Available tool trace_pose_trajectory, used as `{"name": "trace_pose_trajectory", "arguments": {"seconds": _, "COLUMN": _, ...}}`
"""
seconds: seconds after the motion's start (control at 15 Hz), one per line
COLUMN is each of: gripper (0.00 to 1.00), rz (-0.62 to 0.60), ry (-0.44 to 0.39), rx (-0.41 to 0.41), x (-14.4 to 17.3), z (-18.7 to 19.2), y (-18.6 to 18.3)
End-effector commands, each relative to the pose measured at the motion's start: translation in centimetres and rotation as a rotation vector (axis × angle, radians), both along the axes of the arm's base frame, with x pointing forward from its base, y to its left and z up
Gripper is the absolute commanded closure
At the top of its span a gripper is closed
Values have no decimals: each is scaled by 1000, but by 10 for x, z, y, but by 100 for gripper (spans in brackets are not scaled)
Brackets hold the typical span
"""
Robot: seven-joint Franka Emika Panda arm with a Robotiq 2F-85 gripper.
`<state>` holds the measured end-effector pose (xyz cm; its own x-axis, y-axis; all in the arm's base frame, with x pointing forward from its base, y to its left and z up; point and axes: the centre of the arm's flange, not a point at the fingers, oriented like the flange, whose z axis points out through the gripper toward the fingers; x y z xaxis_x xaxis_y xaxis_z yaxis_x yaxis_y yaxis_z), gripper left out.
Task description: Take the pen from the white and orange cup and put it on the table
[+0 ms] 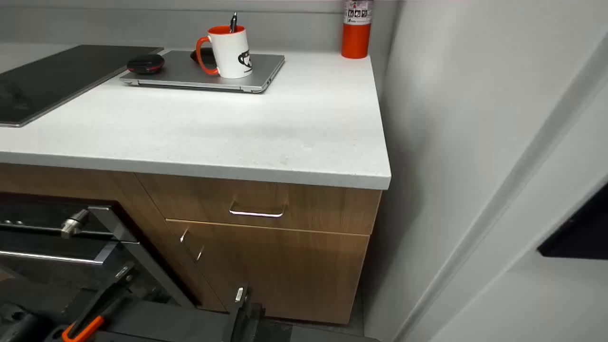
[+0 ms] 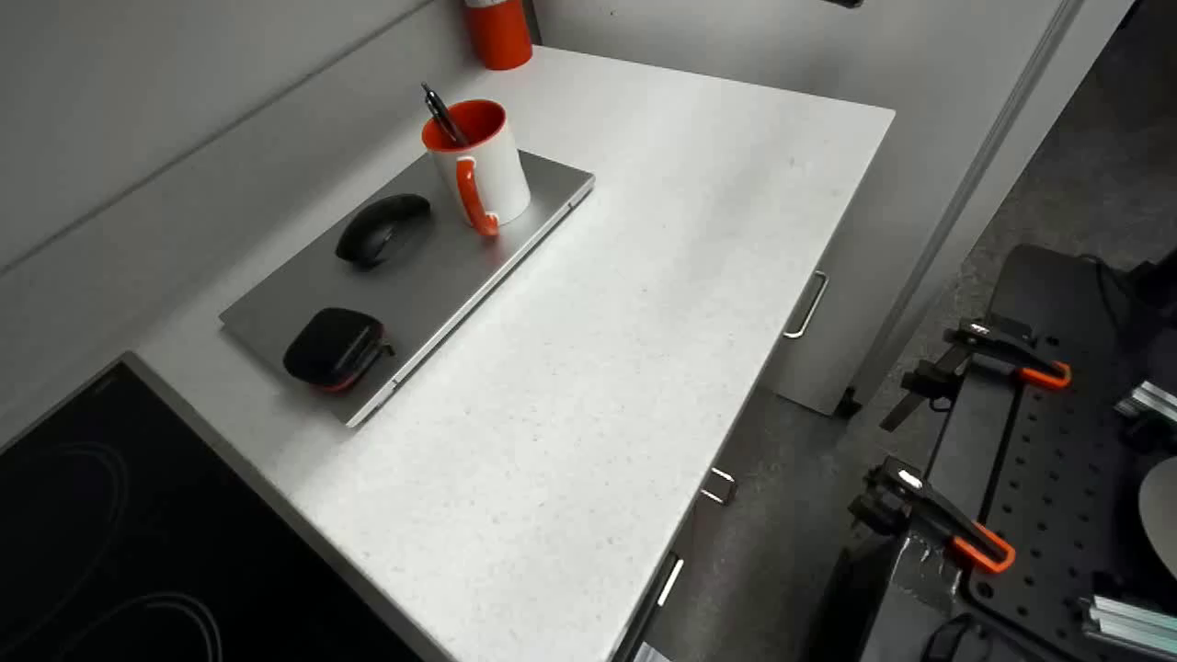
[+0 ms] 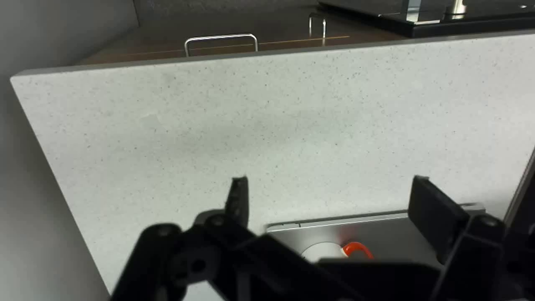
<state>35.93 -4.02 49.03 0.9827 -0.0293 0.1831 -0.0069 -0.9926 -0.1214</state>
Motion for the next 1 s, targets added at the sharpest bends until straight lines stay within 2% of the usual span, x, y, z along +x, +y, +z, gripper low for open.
{"name": "trace_pose_trajectory", "arguments": {"seconds": 0.0, "gripper": 0, "rz": 0, "ry": 1, "rx": 0, "x": 0, "z": 0, "y": 0}}
{"name": "trace_pose_trajectory", "arguments": {"seconds": 0.47, "gripper": 0, "rz": 0, "ry": 0, "rx": 0, "x": 0, "z": 0, "y": 0}}
{"name": "trace_pose_trajectory", "arguments": {"seconds": 0.53, "gripper": 0, "rz": -37, "ry": -36, "rx": -4, "x": 3, "z": -1, "y": -1}}
{"name": "trace_pose_trajectory", "arguments": {"seconds": 0.6, "gripper": 0, "rz": -38, "ry": -46, "rx": 20, "x": 11, "z": -4, "y": 0}}
{"name": "trace_pose_trajectory", "arguments": {"seconds": 0.87, "gripper": 0, "rz": -107, "ry": -174, "rx": 95, "x": 76, "z": -22, "y": 15}}
{"name": "trace_pose_trajectory", "arguments": {"seconds": 0.93, "gripper": 0, "rz": -128, "ry": -212, "rx": 85, "x": 91, "z": -28, "y": 18}}
